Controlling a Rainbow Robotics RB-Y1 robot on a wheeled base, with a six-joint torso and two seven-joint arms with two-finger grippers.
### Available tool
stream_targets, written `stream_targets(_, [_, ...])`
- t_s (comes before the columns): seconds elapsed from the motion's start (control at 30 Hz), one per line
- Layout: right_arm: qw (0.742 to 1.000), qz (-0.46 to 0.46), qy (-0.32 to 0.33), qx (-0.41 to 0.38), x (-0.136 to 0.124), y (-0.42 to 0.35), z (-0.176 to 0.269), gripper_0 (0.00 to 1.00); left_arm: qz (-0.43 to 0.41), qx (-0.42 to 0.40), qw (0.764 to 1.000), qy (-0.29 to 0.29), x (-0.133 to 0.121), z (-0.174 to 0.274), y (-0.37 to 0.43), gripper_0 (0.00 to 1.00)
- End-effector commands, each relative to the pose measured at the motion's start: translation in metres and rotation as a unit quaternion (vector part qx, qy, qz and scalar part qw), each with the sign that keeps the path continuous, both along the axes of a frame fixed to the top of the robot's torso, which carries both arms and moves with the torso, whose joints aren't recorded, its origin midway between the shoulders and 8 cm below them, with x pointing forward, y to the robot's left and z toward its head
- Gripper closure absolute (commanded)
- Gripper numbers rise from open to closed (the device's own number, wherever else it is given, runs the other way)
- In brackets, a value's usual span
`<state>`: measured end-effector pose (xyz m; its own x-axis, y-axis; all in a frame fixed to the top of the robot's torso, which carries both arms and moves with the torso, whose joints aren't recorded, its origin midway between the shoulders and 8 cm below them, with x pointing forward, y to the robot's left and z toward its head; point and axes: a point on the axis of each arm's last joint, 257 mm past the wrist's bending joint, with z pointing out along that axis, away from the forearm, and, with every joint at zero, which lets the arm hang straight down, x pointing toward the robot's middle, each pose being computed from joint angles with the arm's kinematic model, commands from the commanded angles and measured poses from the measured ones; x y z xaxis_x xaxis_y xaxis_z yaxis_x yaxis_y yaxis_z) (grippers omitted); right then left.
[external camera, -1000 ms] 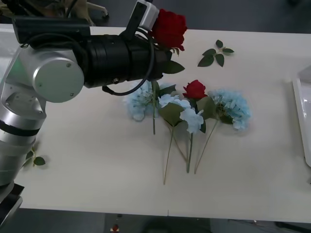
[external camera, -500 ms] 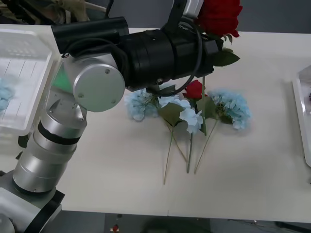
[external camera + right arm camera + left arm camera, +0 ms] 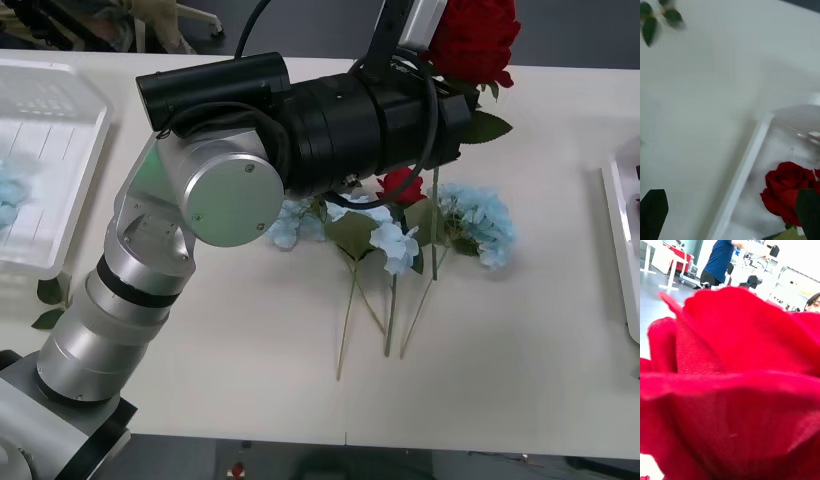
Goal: Put the red flowers into the right box and the blue flowers into the left box
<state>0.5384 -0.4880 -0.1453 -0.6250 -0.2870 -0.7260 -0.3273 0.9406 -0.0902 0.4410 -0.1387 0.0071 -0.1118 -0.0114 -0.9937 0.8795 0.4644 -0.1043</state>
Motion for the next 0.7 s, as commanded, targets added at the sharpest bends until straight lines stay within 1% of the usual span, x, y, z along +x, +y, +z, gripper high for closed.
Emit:
stream_targets(0.03, [0.995, 0.075, -0.060, -0.005, 0.002, 0.021, 0.051, 0.00, -0.008, -0.006, 0.998, -0.054, -0.007, 0.031, -0.007, 1.00])
stream_targets(0.13, [0.987, 0.130, -0.090, 0.014, -0.004, 0.042, 0.067, 0.00, -0.010, -0.015, 0.998, -0.052, -0.008, 0.035, -0.007, 1.00])
stream_targets(0.2, [0.979, 0.170, -0.109, 0.028, -0.013, 0.057, 0.075, 0.00, -0.011, -0.017, 0.999, -0.051, -0.008, 0.036, -0.007, 1.00])
stream_targets(0.33, [0.964, 0.227, -0.133, 0.050, -0.031, 0.076, 0.078, 0.00, -0.008, -0.025, 0.998, -0.052, -0.007, 0.040, -0.006, 1.00])
stream_targets(0.47, [0.948, 0.259, -0.137, 0.128, -0.057, 0.102, 0.068, 0.00, -0.004, -0.041, 0.998, -0.055, -0.005, 0.048, -0.004, 1.00])
stream_targets(0.6, [0.932, 0.274, -0.122, 0.206, -0.085, 0.123, 0.045, 0.00, 0.001, -0.050, 0.997, -0.061, -0.002, 0.053, -0.002, 1.00])
stream_targets(0.7, [0.918, 0.284, -0.111, 0.254, -0.099, 0.141, 0.033, 0.00, 0.003, -0.050, 0.997, -0.062, -0.001, 0.053, -0.001, 1.00])
